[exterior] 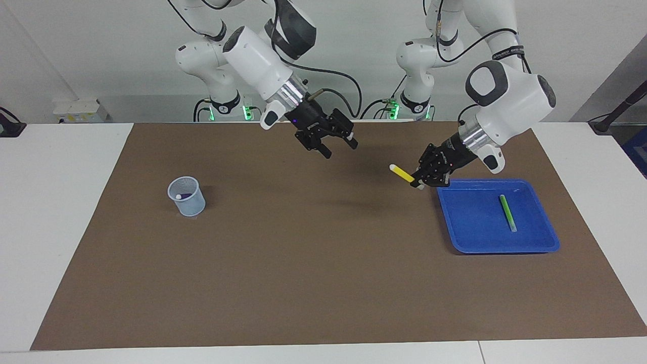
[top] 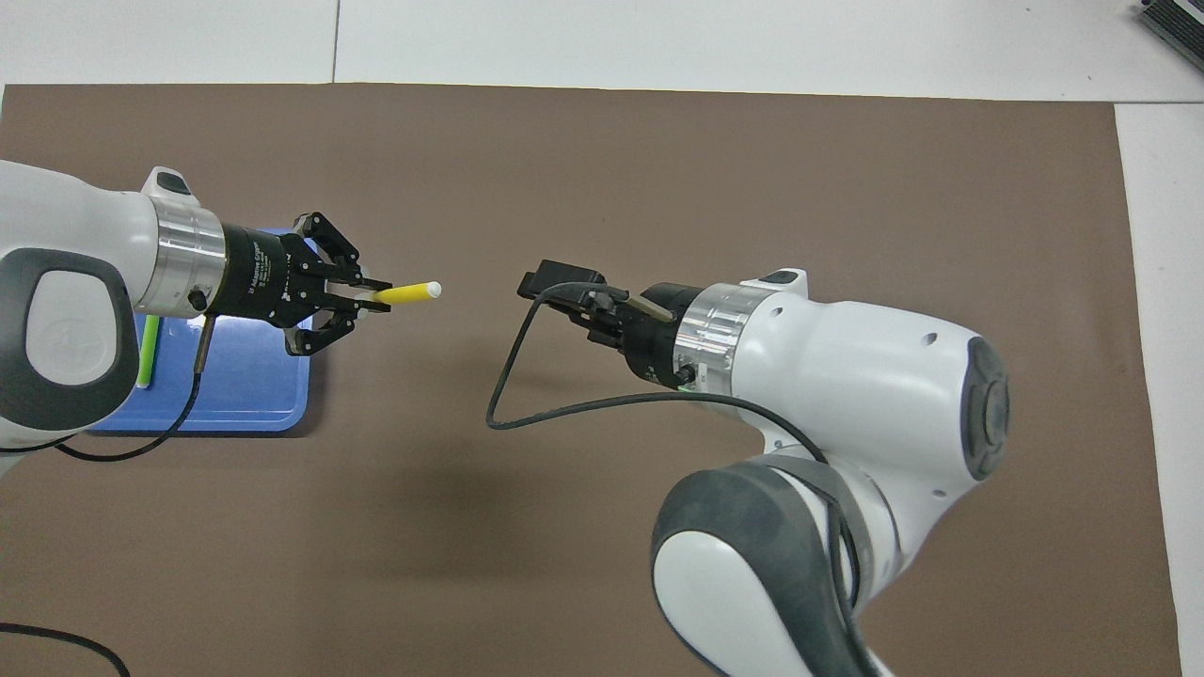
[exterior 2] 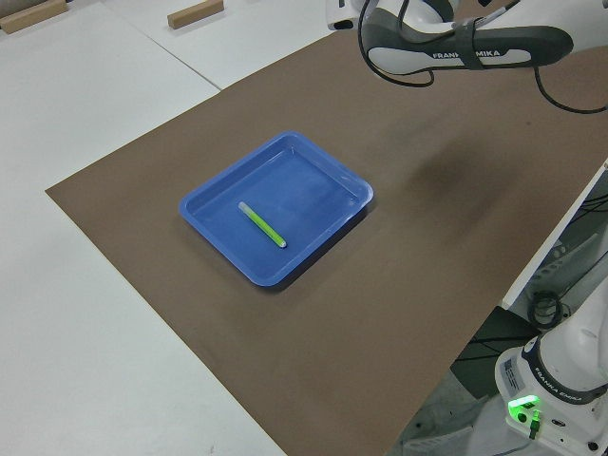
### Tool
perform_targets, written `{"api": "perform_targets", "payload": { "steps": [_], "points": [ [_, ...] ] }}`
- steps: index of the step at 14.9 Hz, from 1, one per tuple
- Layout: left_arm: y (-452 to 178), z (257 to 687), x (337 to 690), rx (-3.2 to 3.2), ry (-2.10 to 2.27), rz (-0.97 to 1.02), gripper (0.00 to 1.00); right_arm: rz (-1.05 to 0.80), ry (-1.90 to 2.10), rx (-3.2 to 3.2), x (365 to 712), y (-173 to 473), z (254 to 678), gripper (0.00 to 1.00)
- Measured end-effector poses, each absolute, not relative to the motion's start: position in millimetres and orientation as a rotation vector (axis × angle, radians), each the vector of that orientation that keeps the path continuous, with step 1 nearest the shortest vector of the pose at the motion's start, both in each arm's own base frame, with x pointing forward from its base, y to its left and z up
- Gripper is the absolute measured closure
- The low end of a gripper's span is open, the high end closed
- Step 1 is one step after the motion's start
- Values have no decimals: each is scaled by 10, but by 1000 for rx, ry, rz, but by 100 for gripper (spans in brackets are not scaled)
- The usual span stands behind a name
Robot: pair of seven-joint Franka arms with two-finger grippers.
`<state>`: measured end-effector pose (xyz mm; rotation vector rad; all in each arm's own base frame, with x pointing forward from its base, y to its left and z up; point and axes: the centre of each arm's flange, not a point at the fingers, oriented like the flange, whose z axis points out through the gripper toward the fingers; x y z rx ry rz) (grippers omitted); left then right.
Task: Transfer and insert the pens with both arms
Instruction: 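Lift the yellow pen with the left gripper toward the right gripper, then grasp the yellow pen end with the right gripper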
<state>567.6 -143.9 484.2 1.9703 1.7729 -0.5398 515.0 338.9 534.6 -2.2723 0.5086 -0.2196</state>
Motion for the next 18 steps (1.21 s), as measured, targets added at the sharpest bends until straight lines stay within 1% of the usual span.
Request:
{"api": "perform_targets", "payload": {
  "steps": [3, 6, 8, 9, 10, 12, 15, 18],
  "points": [
    [-1684, 4866, 5485, 1990, 1776, -547, 82, -238, 479, -2260, 5128, 3661, 5342, 0],
    [-1764, 4903, 5268, 2000, 1788, -543, 82, -256, 452, -2258, 5103, 3959, 5214, 0],
    [-1747, 4922, 5174, 1997, 1802, -537, 82, -254, 451, -2266, 5107, 4043, 5107, 4],
    [-1740, 4926, 5138, 1996, 1807, -535, 82, -252, 452, -2270, 5119, 4050, 5077, 9],
    [-1735, 4930, 5108, 1996, 1810, -533, 82, -250, 454, -2272, 5128, 4053, 5054, 9],
    [-1743, 4930, 5061, 2000, 1810, -532, 82, -248, 455, -2275, 5133, 4058, 5035, 19],
    [-1764, 4934, 5037, 2004, 1807, -532, 82, -241, 446, -2277, 5104, 4095, 5029, 20],
    [-1772, 4932, 5033, 2005, 1807, -534, 82, -224, 417, -2286, 4993, 4228, 5000, 20]
  ]
}}
